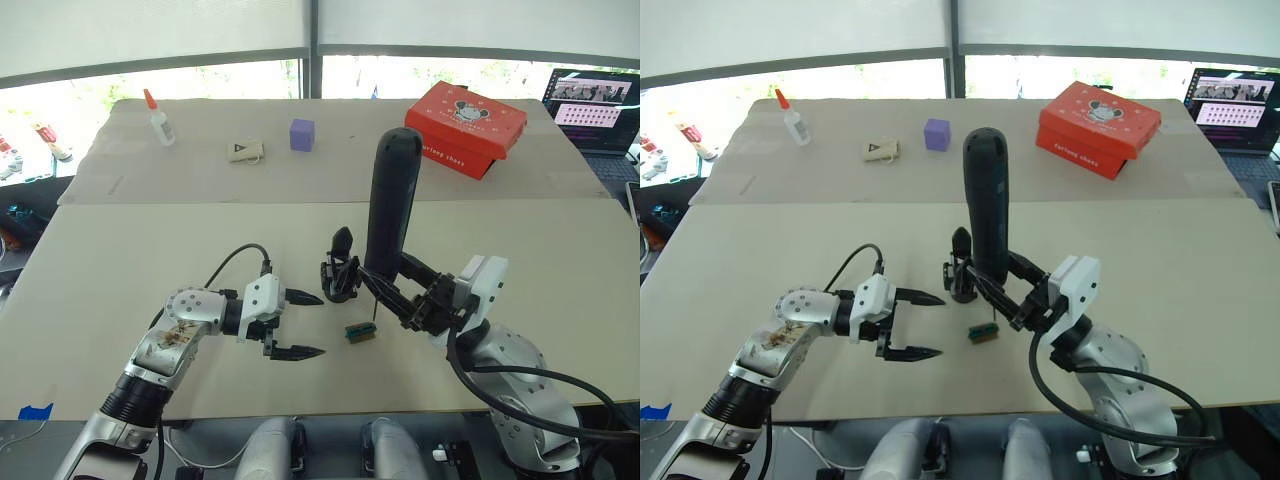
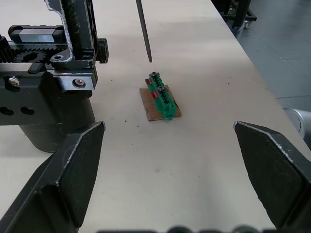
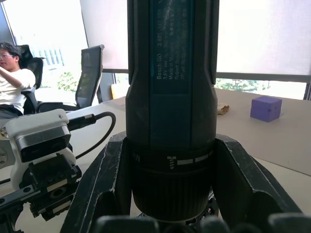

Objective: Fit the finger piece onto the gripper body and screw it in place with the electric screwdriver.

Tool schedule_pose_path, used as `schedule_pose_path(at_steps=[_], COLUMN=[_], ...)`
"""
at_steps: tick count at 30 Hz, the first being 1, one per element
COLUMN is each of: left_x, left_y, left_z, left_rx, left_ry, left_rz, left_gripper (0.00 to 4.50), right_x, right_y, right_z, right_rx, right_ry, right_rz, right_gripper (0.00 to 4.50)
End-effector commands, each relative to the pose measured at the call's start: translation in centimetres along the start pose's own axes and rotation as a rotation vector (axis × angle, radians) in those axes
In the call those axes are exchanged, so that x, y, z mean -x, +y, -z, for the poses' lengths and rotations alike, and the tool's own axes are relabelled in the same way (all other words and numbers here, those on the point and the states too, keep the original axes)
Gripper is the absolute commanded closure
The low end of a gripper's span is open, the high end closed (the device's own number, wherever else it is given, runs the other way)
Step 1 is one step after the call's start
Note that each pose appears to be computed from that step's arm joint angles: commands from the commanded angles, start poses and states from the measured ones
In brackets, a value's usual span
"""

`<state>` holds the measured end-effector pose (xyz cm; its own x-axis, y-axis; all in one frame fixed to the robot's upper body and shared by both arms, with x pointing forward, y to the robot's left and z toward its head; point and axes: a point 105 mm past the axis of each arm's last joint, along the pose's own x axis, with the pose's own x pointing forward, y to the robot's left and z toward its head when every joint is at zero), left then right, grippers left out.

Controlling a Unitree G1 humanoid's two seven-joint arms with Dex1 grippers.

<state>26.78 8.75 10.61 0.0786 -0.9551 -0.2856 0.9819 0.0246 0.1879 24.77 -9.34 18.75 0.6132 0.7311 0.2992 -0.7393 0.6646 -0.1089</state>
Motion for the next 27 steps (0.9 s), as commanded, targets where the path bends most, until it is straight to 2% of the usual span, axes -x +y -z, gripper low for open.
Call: schedule_pose_path(at_steps=[1,27], left_x=[0.06,0.15], left_y=[0.22,0.29], left_z=[-0.72,-0.69], left_rx=[-0.042,-0.042], left_ry=[-0.005,-0.002], left_rz=[0.0,-0.002], left_gripper=[0.0,0.0], right_x=[-0.15,0.12], right_y=[0.47,0.31], right_z=[-1.82,-1.1], right_rx=[0.038,0.042], right_ry=[-0.075,-0.065], right_rz=[-0.029,-0.029], right_gripper=[2.61,2.61])
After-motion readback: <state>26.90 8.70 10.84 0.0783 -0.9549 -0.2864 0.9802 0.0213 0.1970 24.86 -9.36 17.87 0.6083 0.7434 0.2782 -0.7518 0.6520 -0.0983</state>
